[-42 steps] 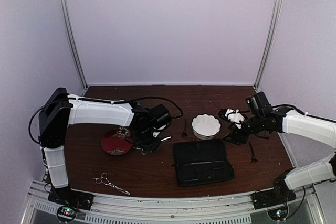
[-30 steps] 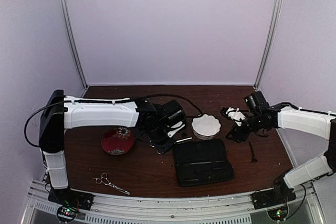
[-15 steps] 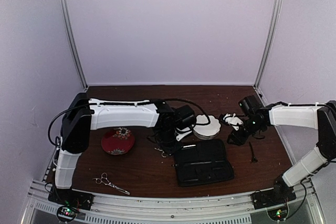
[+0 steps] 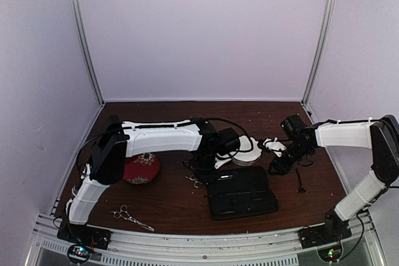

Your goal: Sort the hair-cutting tools

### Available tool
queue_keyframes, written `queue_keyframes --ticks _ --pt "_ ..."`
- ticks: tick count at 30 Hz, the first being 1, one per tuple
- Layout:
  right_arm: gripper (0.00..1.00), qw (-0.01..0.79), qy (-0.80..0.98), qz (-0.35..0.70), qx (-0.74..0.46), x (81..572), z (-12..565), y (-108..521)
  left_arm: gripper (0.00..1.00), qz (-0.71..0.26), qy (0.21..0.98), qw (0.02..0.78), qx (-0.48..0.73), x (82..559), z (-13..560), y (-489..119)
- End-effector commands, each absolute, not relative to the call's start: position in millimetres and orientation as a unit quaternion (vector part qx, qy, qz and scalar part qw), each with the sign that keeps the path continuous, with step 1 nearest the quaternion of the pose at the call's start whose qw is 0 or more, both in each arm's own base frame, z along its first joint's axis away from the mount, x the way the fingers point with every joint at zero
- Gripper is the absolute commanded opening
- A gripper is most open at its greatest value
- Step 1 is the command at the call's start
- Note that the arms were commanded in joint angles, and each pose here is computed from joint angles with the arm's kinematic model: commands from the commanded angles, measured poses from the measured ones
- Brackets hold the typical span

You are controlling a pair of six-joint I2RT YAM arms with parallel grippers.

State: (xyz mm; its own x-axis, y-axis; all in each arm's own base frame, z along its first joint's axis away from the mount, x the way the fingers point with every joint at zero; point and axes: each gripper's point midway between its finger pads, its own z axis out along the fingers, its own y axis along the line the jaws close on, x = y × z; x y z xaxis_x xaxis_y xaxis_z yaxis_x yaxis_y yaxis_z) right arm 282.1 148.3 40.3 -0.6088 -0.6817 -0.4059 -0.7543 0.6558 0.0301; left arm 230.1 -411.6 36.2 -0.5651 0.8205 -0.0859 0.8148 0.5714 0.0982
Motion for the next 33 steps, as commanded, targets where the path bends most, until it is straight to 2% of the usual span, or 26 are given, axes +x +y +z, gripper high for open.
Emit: queue_keyframes --ticks 1,6,15,33 --pt "0.40 0.172 0.892 0.113 -0.402 281.3 41.5 150.8 0.00 0.035 0.888 0.053 0.456 232.7 33.6 -411.9" --pt "0.36 0.168 0.893 0.116 -0.400 280.8 42.0 151.5 0.00 0.038 0.885 0.057 0.460 236.9 29.5 -417.3" --pt "0.35 0.159 0.895 0.126 -0.398 277.9 41.6 153.8 0.00 0.014 0.878 0.068 0.473 242.0 32.9 -437.3" --pt "0.34 0.145 0.897 0.155 -0.388 272.7 42.8 161.2 0.00 -0.092 0.865 0.086 0.485 237.3 41.4 -487.8"
